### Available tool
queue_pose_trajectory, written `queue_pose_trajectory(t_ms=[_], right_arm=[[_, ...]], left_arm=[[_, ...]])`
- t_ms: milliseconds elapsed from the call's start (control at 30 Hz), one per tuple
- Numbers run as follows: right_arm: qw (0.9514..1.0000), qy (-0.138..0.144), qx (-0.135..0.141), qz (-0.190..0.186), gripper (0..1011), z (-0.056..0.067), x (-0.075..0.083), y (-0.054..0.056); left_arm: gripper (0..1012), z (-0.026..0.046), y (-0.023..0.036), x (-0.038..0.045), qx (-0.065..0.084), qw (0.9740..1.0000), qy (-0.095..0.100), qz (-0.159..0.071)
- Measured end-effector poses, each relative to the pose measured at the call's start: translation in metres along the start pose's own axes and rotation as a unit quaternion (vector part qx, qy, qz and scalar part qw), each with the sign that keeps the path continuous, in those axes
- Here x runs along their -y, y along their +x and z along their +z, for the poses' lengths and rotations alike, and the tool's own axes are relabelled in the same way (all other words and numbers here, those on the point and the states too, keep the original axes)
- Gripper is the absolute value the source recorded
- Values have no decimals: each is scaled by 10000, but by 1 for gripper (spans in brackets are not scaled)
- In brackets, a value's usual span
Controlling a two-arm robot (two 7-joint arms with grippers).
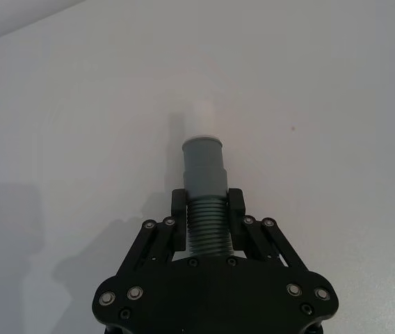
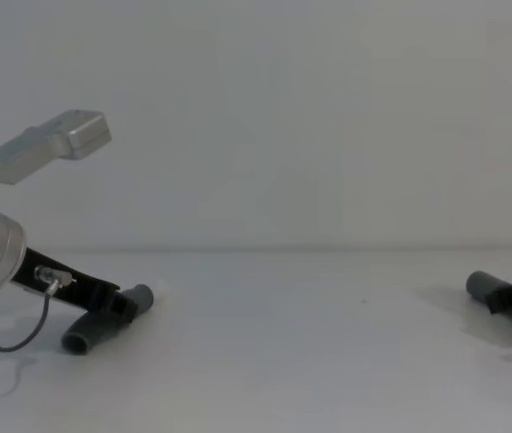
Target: Use both hands to pick up one end of the pipe from the table, align the ends, and insert them.
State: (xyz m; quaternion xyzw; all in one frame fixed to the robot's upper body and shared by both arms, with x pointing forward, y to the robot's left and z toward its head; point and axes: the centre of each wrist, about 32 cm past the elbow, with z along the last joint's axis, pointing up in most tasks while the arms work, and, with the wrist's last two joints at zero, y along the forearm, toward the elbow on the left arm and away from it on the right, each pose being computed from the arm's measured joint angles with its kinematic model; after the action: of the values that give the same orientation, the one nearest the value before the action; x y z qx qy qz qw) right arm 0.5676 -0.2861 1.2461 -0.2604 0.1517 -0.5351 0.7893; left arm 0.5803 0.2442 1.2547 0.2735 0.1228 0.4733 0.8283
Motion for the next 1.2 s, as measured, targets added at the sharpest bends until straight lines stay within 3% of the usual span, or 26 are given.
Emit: queue_pose_trajectory(t_ms=[733,867,1200], right_arm=[[9999,-134,1,4,1002,-47,-45,47],[9999,-130,-12,3,945,-51,-48,52],[9999,-120,-25,4,637,-58,-52,58]], left_arm=[[312,0,0,0,0,10000,0,0],[312,0,0,0,0,10000,0,0],[313,0,0,0,0,10000,0,0]])
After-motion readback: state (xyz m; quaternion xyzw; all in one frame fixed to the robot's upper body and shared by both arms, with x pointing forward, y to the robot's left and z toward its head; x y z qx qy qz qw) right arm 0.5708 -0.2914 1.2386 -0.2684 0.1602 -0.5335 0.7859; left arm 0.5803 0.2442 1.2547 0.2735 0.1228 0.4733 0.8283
